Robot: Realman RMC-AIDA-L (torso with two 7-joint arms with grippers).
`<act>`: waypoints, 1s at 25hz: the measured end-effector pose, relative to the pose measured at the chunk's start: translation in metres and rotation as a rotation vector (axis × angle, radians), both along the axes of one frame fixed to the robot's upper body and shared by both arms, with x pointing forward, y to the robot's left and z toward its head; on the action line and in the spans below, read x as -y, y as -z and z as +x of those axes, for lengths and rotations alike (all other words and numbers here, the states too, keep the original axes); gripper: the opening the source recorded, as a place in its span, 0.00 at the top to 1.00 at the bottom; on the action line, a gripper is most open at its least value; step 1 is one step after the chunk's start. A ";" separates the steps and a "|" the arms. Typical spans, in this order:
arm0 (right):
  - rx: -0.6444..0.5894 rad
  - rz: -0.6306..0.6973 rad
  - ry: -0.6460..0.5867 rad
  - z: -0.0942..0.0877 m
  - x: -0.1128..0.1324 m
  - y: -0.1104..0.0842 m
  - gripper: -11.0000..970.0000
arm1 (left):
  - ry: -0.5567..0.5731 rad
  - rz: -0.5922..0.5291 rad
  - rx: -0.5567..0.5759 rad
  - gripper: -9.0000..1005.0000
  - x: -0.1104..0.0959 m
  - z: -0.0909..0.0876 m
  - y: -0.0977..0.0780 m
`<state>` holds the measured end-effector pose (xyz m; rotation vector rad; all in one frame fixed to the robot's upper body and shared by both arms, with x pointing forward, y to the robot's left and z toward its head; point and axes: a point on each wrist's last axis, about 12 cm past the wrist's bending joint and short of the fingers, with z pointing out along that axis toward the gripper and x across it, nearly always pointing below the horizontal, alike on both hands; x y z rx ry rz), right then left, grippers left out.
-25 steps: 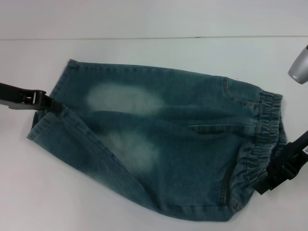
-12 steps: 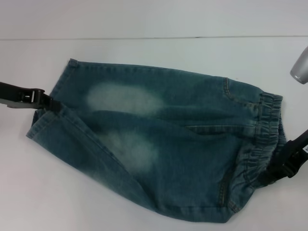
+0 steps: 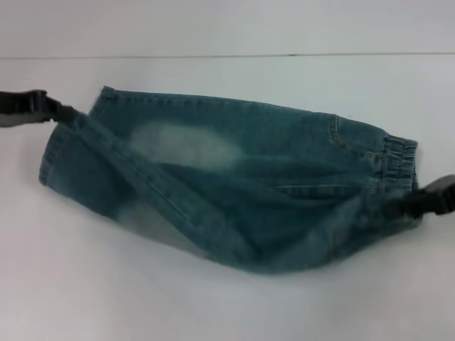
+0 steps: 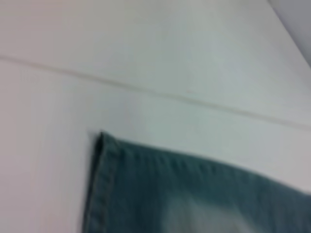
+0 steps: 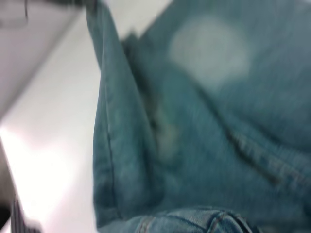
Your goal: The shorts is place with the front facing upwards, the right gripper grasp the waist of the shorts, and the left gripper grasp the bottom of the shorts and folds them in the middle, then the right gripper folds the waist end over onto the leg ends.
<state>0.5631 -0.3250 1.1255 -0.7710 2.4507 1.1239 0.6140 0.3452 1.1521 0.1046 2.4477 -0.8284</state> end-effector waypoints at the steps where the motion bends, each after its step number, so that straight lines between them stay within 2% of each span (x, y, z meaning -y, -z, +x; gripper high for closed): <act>1: 0.013 0.026 0.040 -0.002 0.004 0.002 0.94 | -0.020 -0.003 0.015 0.96 -0.001 0.002 0.000; 6: 0.043 0.116 0.232 -0.008 0.018 0.020 0.94 | -0.093 -0.007 0.089 0.96 0.000 0.013 0.003; 10: 0.084 0.148 0.352 -0.006 0.023 0.031 0.94 | -0.139 -0.001 0.158 0.96 0.005 0.020 0.007; 17: 0.145 0.140 0.448 0.008 0.014 0.040 0.94 | -0.183 0.056 0.244 0.96 0.016 0.029 0.015; 25: 0.216 0.146 0.532 0.018 0.011 0.042 0.94 | -0.177 0.158 0.315 0.96 0.036 0.036 0.025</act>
